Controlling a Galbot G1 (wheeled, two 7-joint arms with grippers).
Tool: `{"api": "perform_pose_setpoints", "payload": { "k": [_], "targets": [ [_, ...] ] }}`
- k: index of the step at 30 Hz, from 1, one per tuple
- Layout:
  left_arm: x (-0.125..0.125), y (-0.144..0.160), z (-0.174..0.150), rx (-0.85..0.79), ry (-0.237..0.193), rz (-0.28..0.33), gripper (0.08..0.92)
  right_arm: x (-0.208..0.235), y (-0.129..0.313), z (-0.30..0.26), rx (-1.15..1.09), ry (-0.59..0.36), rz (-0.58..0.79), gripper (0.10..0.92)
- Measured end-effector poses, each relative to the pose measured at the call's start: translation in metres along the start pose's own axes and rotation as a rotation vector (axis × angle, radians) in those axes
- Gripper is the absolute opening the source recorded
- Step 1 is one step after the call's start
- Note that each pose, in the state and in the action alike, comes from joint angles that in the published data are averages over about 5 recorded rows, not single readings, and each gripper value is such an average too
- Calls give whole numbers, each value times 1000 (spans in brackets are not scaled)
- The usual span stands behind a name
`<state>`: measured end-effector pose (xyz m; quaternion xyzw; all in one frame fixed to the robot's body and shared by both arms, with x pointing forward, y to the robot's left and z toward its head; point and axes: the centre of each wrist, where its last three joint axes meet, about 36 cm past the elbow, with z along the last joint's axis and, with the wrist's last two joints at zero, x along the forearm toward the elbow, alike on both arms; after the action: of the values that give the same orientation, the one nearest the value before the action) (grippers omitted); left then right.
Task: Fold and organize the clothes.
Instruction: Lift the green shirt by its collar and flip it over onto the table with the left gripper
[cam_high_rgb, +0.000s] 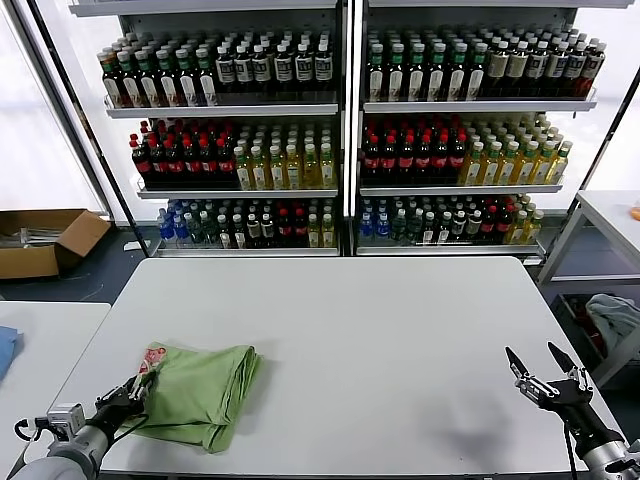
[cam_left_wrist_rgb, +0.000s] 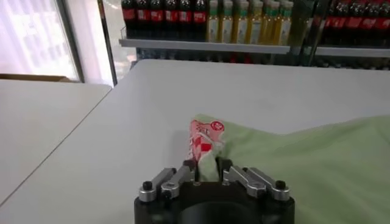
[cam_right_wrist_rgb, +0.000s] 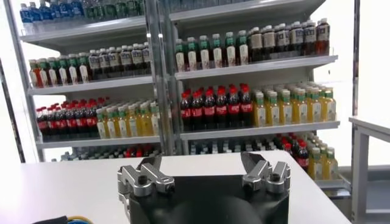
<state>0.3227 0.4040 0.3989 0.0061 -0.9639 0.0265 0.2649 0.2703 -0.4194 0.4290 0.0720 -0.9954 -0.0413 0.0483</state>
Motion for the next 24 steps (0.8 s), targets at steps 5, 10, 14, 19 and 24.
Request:
{"api": "perform_pose_setpoints", "payload": {
  "k": [5,10,14,19,24],
  "targets": [
    [7,5,-8,15,-23,-7,134,-1,0,-1,-2,-3,0,823],
    [18,20,-25,38,-56,-29,111,-3,-1,-1,-3,-7,-2,823],
    [30,42,-43,66,-85,-61,111,-4,-2,-2,-5,-9,-3,823],
    [50,81,-75,89,-128,-122,111,-4,-6,-3,-5,-12,-2,823],
    [71,111,-113,71,-174,-175,111,-4,-9,-4,-4,-17,-3,823]
  ]
}}
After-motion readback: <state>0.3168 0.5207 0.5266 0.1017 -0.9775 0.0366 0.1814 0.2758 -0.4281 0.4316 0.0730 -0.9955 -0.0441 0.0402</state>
